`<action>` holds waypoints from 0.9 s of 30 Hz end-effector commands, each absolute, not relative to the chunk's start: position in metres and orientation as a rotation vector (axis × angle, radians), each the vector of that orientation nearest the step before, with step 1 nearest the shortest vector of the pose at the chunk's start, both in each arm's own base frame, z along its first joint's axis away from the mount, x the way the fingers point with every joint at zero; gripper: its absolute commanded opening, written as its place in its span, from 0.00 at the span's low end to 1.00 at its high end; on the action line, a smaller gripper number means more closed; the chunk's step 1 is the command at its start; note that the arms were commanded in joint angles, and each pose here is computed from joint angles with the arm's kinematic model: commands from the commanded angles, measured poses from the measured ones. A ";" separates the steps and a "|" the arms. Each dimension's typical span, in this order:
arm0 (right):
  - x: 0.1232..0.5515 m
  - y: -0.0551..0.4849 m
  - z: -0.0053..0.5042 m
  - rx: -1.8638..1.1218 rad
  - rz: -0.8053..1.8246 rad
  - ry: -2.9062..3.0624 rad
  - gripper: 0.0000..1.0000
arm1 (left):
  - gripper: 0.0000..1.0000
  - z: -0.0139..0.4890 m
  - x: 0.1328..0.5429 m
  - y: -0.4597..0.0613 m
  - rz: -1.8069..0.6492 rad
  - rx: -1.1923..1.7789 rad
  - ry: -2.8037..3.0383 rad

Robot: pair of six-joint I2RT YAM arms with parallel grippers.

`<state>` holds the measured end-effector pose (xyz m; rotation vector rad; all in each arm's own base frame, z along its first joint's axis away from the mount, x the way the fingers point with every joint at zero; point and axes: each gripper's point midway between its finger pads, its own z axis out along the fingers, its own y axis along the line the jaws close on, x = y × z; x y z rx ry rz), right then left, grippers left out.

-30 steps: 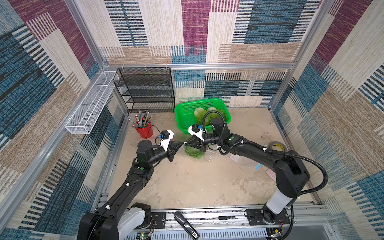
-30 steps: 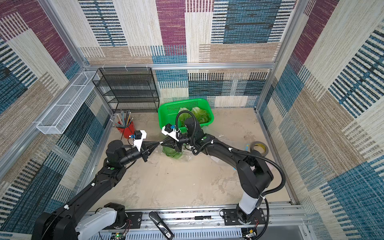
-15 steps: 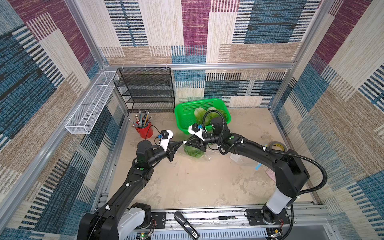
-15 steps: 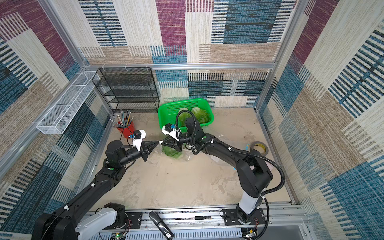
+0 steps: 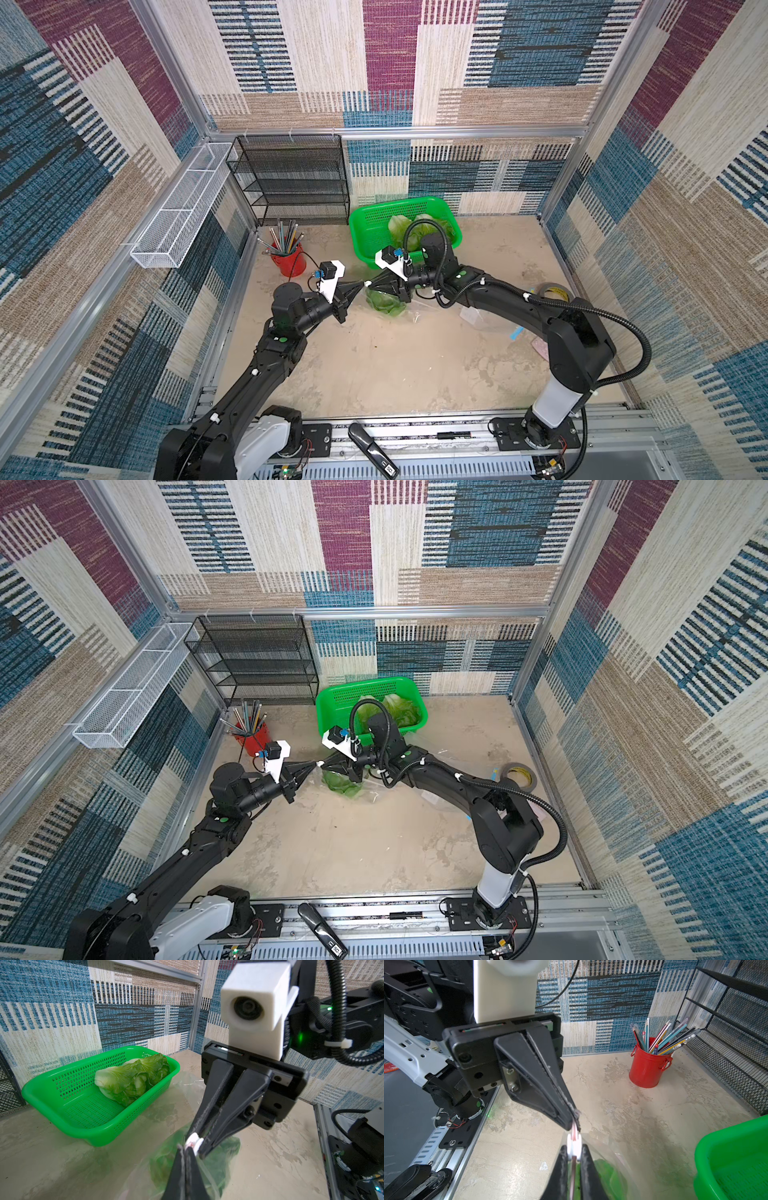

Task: Open the zip-top bag and take out the chinese cabbages
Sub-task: Unzip the zipper on the zipper food storage bag.

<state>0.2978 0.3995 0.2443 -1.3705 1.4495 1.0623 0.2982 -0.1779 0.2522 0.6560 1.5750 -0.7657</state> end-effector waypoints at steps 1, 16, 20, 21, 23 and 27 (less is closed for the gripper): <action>0.298 0.397 0.244 -1.377 1.034 1.452 0.06 | 0.00 0.267 0.302 -0.173 -0.714 0.633 1.507; 0.302 0.377 0.232 -1.376 0.911 1.511 0.07 | 0.00 0.293 0.305 -0.158 -0.723 0.538 1.405; 0.302 0.367 0.228 -1.366 0.882 1.533 0.07 | 0.00 0.297 0.307 -0.148 -0.735 0.501 1.387; 0.302 0.365 0.228 -1.362 0.878 1.539 0.08 | 0.00 0.298 0.307 -0.147 -0.736 0.496 1.388; 0.303 0.359 0.225 -1.356 0.868 1.552 0.08 | 0.00 0.299 0.308 -0.141 -0.733 0.477 1.382; 0.304 0.348 0.218 -1.343 0.830 1.587 0.08 | 0.00 0.304 0.310 -0.129 -0.726 0.429 1.361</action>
